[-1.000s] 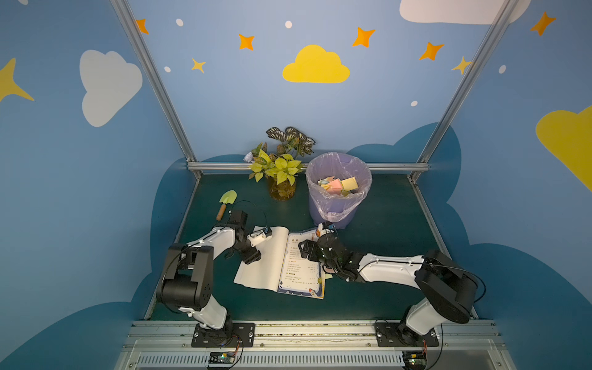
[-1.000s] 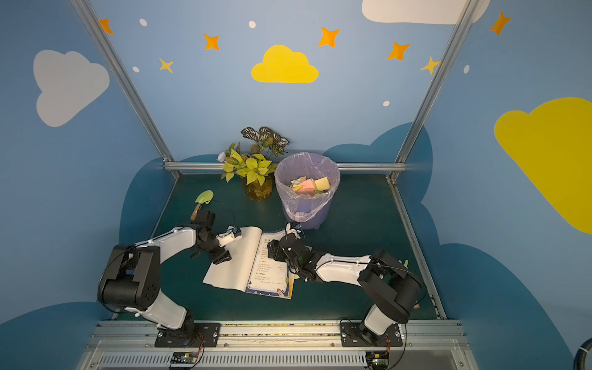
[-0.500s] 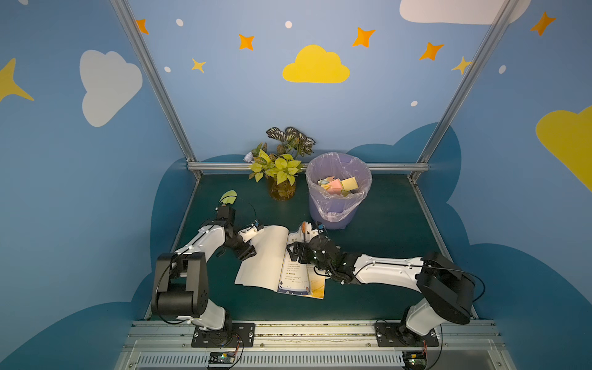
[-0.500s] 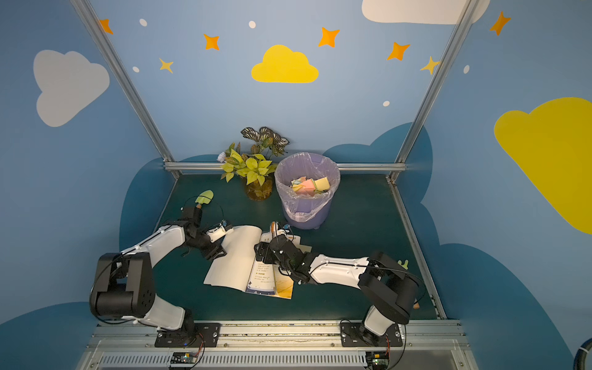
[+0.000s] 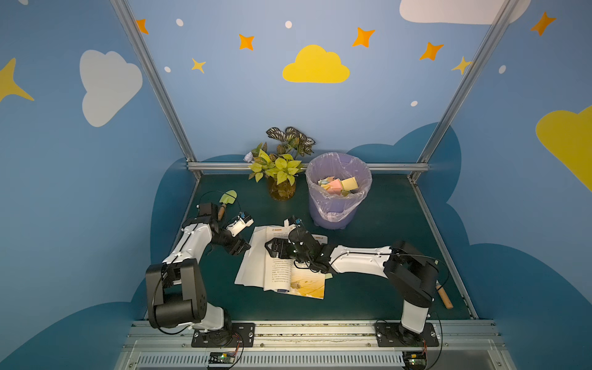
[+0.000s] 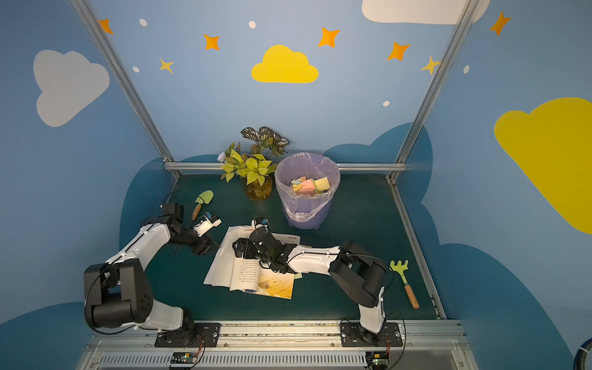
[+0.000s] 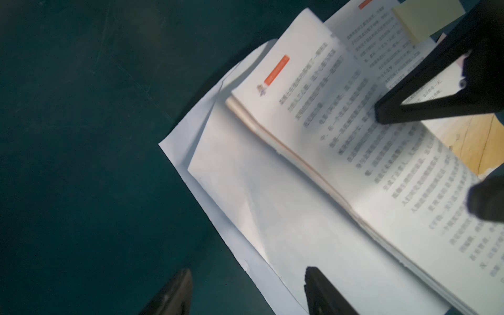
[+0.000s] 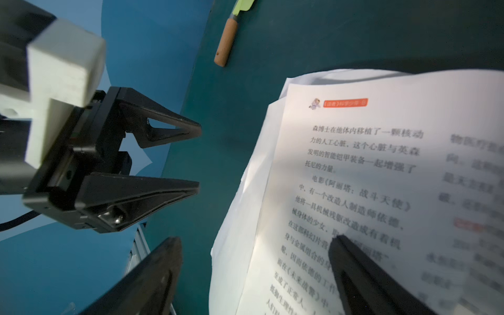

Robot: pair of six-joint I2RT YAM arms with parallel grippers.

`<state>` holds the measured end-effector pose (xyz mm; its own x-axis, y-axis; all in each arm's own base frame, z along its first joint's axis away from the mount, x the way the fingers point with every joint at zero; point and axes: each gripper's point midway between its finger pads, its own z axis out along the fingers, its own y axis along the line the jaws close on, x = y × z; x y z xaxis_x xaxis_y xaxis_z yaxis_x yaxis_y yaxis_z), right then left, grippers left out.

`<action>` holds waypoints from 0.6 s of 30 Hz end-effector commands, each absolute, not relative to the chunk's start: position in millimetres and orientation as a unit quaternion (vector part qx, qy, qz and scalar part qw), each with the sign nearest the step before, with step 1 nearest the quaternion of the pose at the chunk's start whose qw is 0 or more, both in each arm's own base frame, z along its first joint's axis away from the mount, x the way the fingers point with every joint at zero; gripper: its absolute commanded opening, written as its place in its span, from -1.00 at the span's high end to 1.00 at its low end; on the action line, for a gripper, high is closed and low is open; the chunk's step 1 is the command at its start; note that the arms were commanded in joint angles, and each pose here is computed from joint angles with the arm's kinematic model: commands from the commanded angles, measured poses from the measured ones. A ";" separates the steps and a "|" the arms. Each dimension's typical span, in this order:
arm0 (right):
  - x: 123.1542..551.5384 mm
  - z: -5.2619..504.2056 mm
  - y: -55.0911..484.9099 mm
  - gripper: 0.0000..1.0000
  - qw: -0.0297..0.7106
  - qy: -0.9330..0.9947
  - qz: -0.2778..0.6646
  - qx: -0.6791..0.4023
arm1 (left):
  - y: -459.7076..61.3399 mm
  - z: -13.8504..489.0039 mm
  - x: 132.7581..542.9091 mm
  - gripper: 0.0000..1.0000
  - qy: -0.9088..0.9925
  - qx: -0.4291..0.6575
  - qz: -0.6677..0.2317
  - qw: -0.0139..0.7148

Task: Peel off the used sticky note
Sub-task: Turn the page of the book at the center of the board.

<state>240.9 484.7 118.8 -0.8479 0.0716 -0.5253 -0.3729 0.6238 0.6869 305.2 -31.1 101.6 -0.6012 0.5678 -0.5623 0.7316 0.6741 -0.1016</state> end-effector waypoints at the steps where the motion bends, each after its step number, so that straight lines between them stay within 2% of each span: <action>1: 229.7 116.6 501.6 -0.82 0.235 0.863 0.431 -0.115 | -38.7 119.4 300.2 -0.39 0.869 0.374 -0.184 0.266; 6: 224.4 134.6 503.4 -0.88 0.242 0.854 0.440 -0.138 | -49.9 130.2 295.9 -0.39 0.857 0.378 -0.203 0.284; 10: 221.9 152.0 485.3 -0.89 0.264 0.849 0.433 -0.150 | -64.2 130.9 291.8 -0.39 0.852 0.395 -0.203 0.278; 14: 226.7 157.7 447.2 -0.89 0.292 0.857 0.400 -0.142 | -78.7 125.4 291.0 -0.39 0.849 0.414 -0.197 0.263; 18: 242.6 146.1 379.7 -0.90 0.312 0.879 0.350 -0.093 | -101.1 124.6 290.4 -0.39 0.841 0.437 -0.196 0.253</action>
